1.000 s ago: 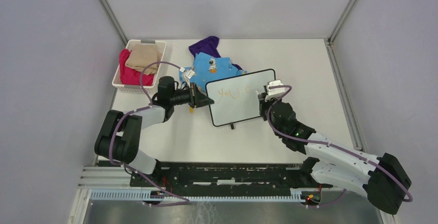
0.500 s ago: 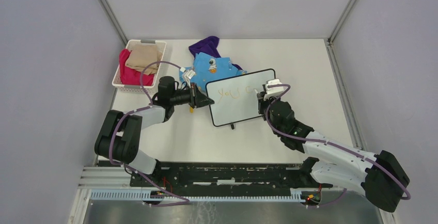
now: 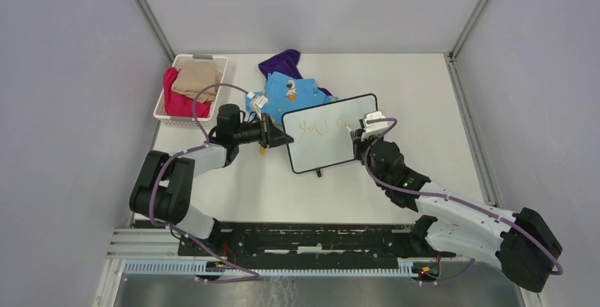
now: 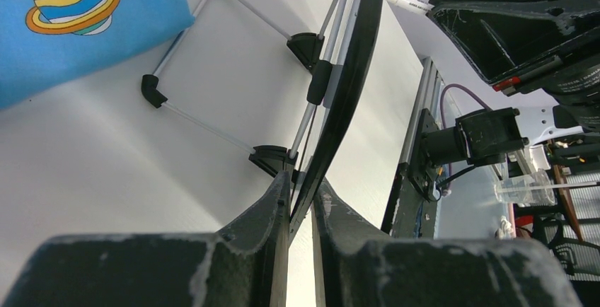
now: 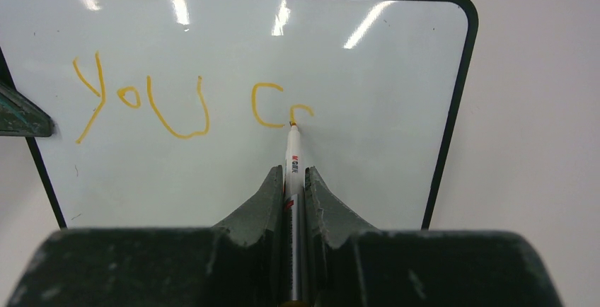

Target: Write a sentence on the whiteboard

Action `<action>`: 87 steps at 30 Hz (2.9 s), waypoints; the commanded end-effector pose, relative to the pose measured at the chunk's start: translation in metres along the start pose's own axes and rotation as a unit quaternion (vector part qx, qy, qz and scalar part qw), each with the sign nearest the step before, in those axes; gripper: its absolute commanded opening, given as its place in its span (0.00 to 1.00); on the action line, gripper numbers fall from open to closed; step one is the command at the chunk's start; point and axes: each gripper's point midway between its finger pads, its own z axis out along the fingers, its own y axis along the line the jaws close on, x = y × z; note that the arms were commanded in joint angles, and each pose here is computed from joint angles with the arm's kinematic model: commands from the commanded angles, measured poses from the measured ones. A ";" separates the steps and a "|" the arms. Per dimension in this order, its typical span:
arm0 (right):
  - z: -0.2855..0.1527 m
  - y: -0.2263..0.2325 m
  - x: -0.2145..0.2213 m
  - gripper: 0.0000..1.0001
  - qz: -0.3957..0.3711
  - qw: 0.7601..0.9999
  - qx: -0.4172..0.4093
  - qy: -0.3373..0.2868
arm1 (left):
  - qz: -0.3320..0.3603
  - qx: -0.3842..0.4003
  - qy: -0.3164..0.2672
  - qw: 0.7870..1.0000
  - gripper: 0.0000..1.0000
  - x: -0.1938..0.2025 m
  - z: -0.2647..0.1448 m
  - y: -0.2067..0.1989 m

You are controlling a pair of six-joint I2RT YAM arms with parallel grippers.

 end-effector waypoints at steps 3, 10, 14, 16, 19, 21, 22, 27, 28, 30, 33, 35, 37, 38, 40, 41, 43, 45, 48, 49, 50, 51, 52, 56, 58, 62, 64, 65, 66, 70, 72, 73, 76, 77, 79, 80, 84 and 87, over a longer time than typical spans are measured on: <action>-0.005 -0.009 0.005 0.00 0.007 1.000 0.014 -0.002 | 0.001 -0.002 0.013 1.000 0.02 0.003 0.003 0.002; -0.003 -0.013 -0.009 0.00 0.010 0.999 0.029 -0.014 | 0.003 -0.002 0.016 1.000 0.02 0.005 0.004 0.002; -0.001 -0.015 -0.017 0.00 0.007 0.999 0.036 -0.020 | 0.004 -0.008 0.020 1.000 0.02 0.005 0.004 0.004; 0.000 -0.015 -0.021 0.00 0.009 0.999 0.037 -0.023 | 0.004 -0.010 0.020 1.000 0.02 0.006 0.004 0.004; 0.001 -0.013 -0.027 0.00 0.012 0.999 0.034 -0.030 | 0.003 -0.009 0.021 1.000 0.02 0.007 0.005 0.004; 0.001 -0.012 -0.029 0.00 0.012 0.999 0.032 -0.032 | 0.004 -0.008 0.022 1.000 0.02 0.007 0.005 0.003; 0.002 -0.011 -0.031 0.00 0.013 0.999 0.031 -0.033 | 0.004 -0.008 0.022 1.000 0.02 0.007 0.005 0.003; 0.004 -0.009 -0.036 0.00 0.012 0.999 0.028 -0.036 | 0.005 -0.008 0.024 1.000 0.02 0.008 0.005 0.003; 0.004 -0.009 -0.037 0.00 0.011 0.999 0.028 -0.036 | 0.006 -0.008 0.024 1.000 0.02 0.008 0.005 0.003; 0.005 -0.009 -0.035 0.00 0.011 0.999 0.030 -0.034 | 0.006 -0.008 0.024 1.000 0.02 0.008 0.005 0.003; 0.005 -0.010 -0.030 0.00 0.009 0.999 0.031 -0.028 | 0.006 -0.009 0.024 1.000 0.02 0.008 0.005 0.003; 0.004 -0.011 -0.024 0.00 0.008 0.999 0.031 -0.023 | 0.006 -0.009 0.025 1.000 0.02 0.007 0.005 0.003; 0.003 -0.012 -0.019 0.00 0.008 0.999 0.032 -0.020 | 0.006 -0.010 0.024 1.000 0.02 0.007 0.005 0.003; 0.002 -0.013 -0.017 0.00 0.008 0.999 0.032 -0.017 | 0.007 -0.010 0.024 1.000 0.02 0.007 0.005 0.003; 0.000 -0.014 -0.011 0.00 0.008 0.999 0.032 -0.013 | 0.007 -0.010 0.024 1.000 0.02 0.007 0.005 0.003; -0.001 -0.014 -0.009 0.00 0.008 0.999 0.031 -0.011 | 0.007 -0.010 0.024 1.000 0.02 0.007 0.005 0.003; -0.002 -0.016 -0.004 0.00 0.008 0.999 0.032 -0.007 | 0.007 -0.011 0.024 1.000 0.02 0.008 0.005 0.003; -0.004 -0.017 0.000 0.00 0.008 0.999 0.032 -0.005 | 0.007 -0.012 0.026 1.000 0.02 0.008 0.005 0.003; -0.005 -0.020 0.002 0.00 0.007 0.999 0.037 -0.003 | 0.008 -0.012 0.026 1.000 0.02 0.008 0.005 0.003; -0.006 -0.020 0.002 0.00 0.007 0.999 0.038 -0.004 | 0.007 -0.012 0.026 1.000 0.02 0.008 0.005 0.003; -0.007 -0.022 0.001 0.00 0.008 0.999 0.041 -0.005 | 0.007 -0.012 0.026 1.000 0.02 0.008 0.005 0.004; -0.007 -0.023 -0.001 0.00 0.009 0.999 0.043 -0.007 | 0.008 -0.012 0.026 1.000 0.02 0.008 0.005 0.003; -0.008 -0.024 -0.005 0.00 0.012 0.999 0.044 -0.012 | 0.009 -0.012 0.026 1.000 0.02 0.008 0.005 0.003; -0.011 -0.025 -0.026 0.00 0.024 0.998 0.042 -0.040 | 0.008 -0.012 0.027 1.000 0.02 0.009 0.005 0.003; -0.011 -0.024 -0.035 0.00 0.024 0.998 0.042 -0.049 | 0.008 -0.013 0.027 1.000 0.02 0.008 0.005 0.004; -0.007 -0.022 -0.047 0.00 0.022 0.997 0.042 -0.056 | 0.009 -0.013 0.027 0.999 0.02 0.009 0.006 0.003; -0.004 -0.021 -0.049 0.00 0.022 0.997 0.041 -0.057 | 0.010 -0.014 0.029 0.999 0.02 0.009 0.005 0.003; -0.003 -0.020 -0.050 0.00 0.022 0.997 0.039 -0.057 | 0.011 -0.015 0.028 0.999 0.02 0.008 0.005 0.003; -0.002 -0.019 -0.051 0.00 0.022 0.997 0.038 -0.057 | 0.011 -0.015 0.028 0.999 0.02 0.009 0.005 0.003; 0.001 -0.016 -0.053 0.00 0.023 0.997 0.034 -0.057 | 0.012 -0.015 0.029 0.999 0.02 0.009 0.006 0.003; 0.002 -0.016 -0.052 0.00 0.023 0.998 0.035 -0.056 | 0.012 -0.015 0.032 0.999 0.02 0.010 0.006 0.003; 0.002 -0.016 -0.051 0.00 0.022 0.998 0.036 -0.054 | 0.012 -0.016 0.032 0.999 0.02 0.010 0.006 0.003; 0.004 -0.017 -0.046 0.00 0.021 0.998 0.036 -0.048 | 0.013 -0.016 0.031 0.999 0.02 0.009 0.006 0.003; 0.004 -0.017 -0.044 0.00 0.022 0.998 0.036 -0.046 | 0.012 -0.016 0.031 0.999 0.02 0.009 0.006 0.003; 0.005 -0.017 -0.040 0.00 0.021 0.998 0.037 -0.043 | 0.013 -0.016 0.031 0.999 0.02 0.009 0.006 0.003; 0.005 -0.017 -0.039 0.00 0.021 0.998 0.037 -0.041 | 0.014 -0.015 0.032 0.999 0.02 0.009 0.006 0.002; 0.007 -0.018 -0.033 0.00 0.020 0.999 0.036 -0.035 | 0.014 -0.016 0.032 0.999 0.02 0.009 0.006 0.003; 0.007 -0.017 -0.030 0.00 0.021 0.999 0.034 -0.032 | 0.015 -0.016 0.031 0.999 0.02 0.009 0.006 0.002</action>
